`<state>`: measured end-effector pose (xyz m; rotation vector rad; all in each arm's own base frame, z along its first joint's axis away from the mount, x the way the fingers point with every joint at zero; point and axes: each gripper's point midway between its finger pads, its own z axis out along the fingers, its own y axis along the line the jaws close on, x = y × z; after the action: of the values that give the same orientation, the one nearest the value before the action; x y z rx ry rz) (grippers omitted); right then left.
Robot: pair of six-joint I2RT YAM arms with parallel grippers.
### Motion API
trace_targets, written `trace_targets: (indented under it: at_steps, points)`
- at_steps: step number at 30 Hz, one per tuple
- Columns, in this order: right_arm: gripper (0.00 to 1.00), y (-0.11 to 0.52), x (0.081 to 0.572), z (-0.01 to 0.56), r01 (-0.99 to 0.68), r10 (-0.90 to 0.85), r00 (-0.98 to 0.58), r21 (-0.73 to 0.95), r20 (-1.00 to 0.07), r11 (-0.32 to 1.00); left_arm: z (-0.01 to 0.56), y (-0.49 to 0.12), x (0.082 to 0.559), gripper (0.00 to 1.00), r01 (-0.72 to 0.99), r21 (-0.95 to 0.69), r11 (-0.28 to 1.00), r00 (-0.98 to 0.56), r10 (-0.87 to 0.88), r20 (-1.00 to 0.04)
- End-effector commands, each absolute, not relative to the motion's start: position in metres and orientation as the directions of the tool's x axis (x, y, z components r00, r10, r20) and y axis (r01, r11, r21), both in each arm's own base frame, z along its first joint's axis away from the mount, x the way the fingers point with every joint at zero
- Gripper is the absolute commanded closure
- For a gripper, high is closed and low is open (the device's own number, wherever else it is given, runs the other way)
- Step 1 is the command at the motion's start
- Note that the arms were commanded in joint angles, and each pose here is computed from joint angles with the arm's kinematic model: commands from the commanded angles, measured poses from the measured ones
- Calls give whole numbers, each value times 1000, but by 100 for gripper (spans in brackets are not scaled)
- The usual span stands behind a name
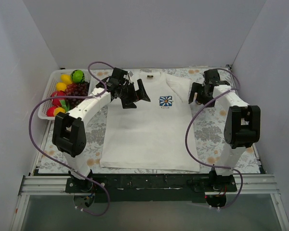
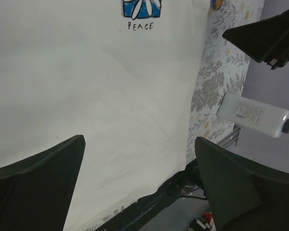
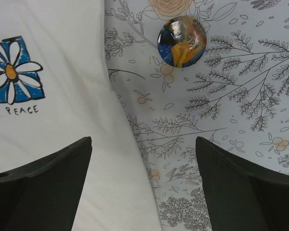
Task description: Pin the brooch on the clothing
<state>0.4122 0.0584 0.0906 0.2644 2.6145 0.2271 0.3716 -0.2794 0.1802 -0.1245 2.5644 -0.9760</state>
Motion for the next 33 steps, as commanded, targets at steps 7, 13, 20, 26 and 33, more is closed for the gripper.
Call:
trace_targets:
  at_steps: [7, 13, 20, 26, 33]
  points:
    - [6, 38, 452, 82, 175, 192, -842, 80, -505, 981, 185, -265, 341, 2, 67, -656, 752, -916, -213, -339]
    - [18, 26, 464, 61, 209, 228, -851, 91, -473, 974, 175, -259, 331, 2, 40, -646, 763, -923, -219, -316]
    - [25, 23, 476, 51, 220, 272, -848, 166, -454, 961, 170, -260, 326, 2, 36, -645, 763, -928, -215, -306]
    - [29, 17, 484, 44, 228, 300, -847, 211, -438, 951, 168, -262, 323, 2, 39, -645, 763, -929, -211, -305]
    - [36, 19, 489, 35, 223, 301, -855, 225, -423, 949, 169, -265, 324, 2, 44, -646, 762, -928, -208, -309]
